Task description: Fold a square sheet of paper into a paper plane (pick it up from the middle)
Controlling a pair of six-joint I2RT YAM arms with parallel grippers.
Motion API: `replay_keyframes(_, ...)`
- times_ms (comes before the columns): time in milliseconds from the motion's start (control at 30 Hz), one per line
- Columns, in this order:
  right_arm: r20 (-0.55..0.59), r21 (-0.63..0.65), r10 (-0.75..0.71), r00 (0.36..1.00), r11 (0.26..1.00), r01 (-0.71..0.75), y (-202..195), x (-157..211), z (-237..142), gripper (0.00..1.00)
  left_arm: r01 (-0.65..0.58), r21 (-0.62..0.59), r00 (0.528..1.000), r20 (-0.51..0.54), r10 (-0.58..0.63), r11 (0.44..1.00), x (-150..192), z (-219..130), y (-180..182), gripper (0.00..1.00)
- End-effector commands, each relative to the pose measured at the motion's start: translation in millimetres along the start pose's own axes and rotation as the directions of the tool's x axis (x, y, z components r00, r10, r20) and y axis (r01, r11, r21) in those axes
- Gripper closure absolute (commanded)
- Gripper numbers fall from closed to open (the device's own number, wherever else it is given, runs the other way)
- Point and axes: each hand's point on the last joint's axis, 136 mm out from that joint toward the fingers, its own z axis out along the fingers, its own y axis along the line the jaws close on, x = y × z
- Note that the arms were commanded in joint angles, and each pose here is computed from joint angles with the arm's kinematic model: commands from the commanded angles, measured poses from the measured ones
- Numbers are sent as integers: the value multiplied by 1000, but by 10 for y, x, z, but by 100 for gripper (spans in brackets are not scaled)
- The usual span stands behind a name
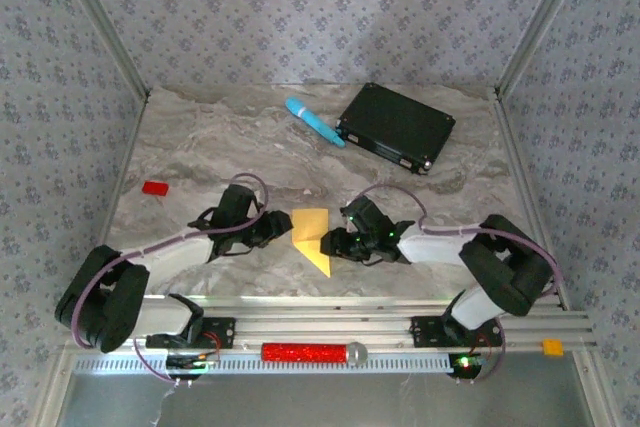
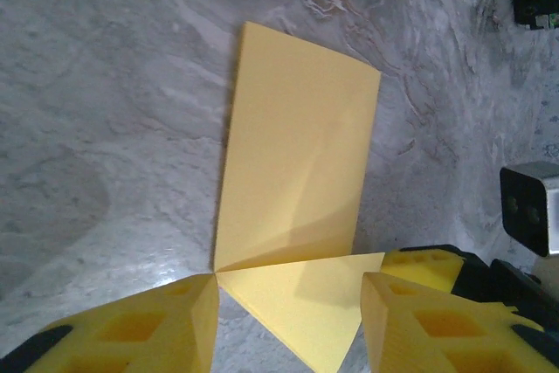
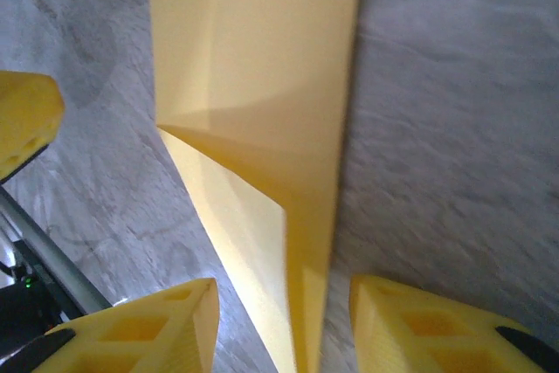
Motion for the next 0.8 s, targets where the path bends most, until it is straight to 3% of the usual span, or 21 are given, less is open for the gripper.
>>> replay_keyframes(0,-5,-70,-24,1000,997,23,166,-90,56,59,7,44,997,-74,-4,999,48,-6,-44,52)
replay_keyframes(267,17,-93,-1,1000,996,2,112,-113,-27,69,85,90,994,-79,-78,992,-36,-32,26,51)
replay_keyframes(533,15,-146,2,1000,989,0,107,-111,-59,85,104,117,991,-94,-93,988,-53,-12,-19,50)
replay_keyframes(767,41,-181,13,999,983,-5,84,-147,-110,89,116,132,988,-118,-100,984,-71,29,-68,45)
